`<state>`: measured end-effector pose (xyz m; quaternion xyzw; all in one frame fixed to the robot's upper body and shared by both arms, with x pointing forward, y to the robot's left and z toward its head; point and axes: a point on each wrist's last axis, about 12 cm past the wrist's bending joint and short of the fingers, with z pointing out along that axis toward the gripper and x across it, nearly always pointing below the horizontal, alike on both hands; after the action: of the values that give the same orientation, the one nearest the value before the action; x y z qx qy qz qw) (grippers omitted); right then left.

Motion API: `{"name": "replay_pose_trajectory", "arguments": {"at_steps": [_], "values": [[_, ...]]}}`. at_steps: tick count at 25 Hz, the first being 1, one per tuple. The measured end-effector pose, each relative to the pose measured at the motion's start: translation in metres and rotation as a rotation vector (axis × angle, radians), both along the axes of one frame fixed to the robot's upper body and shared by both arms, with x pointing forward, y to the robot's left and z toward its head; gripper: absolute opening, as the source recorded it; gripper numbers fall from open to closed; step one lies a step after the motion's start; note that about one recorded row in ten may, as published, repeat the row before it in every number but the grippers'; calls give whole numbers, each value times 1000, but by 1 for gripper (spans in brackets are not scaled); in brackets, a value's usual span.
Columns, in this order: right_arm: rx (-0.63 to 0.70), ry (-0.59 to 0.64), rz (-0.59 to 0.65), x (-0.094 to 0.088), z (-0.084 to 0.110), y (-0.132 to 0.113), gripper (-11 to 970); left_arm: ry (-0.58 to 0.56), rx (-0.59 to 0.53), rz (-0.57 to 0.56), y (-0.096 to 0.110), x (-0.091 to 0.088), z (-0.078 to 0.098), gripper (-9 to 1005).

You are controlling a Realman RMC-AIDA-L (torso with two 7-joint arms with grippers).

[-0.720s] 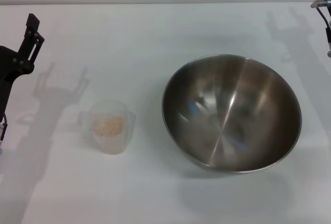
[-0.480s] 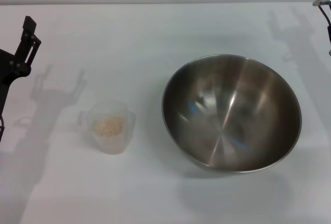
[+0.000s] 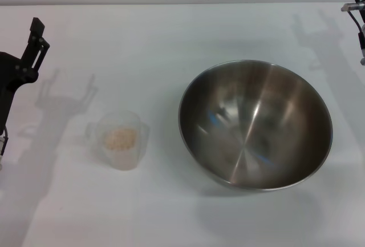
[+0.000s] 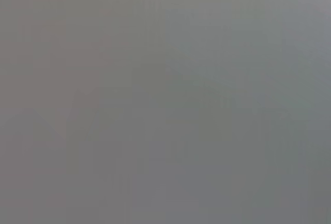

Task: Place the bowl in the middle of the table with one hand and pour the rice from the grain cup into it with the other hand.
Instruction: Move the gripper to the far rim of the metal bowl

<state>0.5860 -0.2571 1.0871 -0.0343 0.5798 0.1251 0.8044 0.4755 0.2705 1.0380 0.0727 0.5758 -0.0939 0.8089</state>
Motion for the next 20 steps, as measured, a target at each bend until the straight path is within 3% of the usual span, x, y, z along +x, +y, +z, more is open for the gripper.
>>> {"name": "replay_pose_trajectory", "arguments": {"at_steps": [6, 11, 15, 20], "values": [[-16, -5, -2, 0, 0, 1, 639, -1, 1, -2, 0, 1, 0, 816], [-185, -56, -54, 4, 6, 9, 636, 4, 2, -4, -1, 3, 0, 815], [-176, 30, -34, 15, 10, 20, 633, 8, 6, -7, -2, 4, 0, 814], [-164, 158, 44, 19, 32, 46, 630, 8, 14, -6, -1, 6, 1, 813]]}}
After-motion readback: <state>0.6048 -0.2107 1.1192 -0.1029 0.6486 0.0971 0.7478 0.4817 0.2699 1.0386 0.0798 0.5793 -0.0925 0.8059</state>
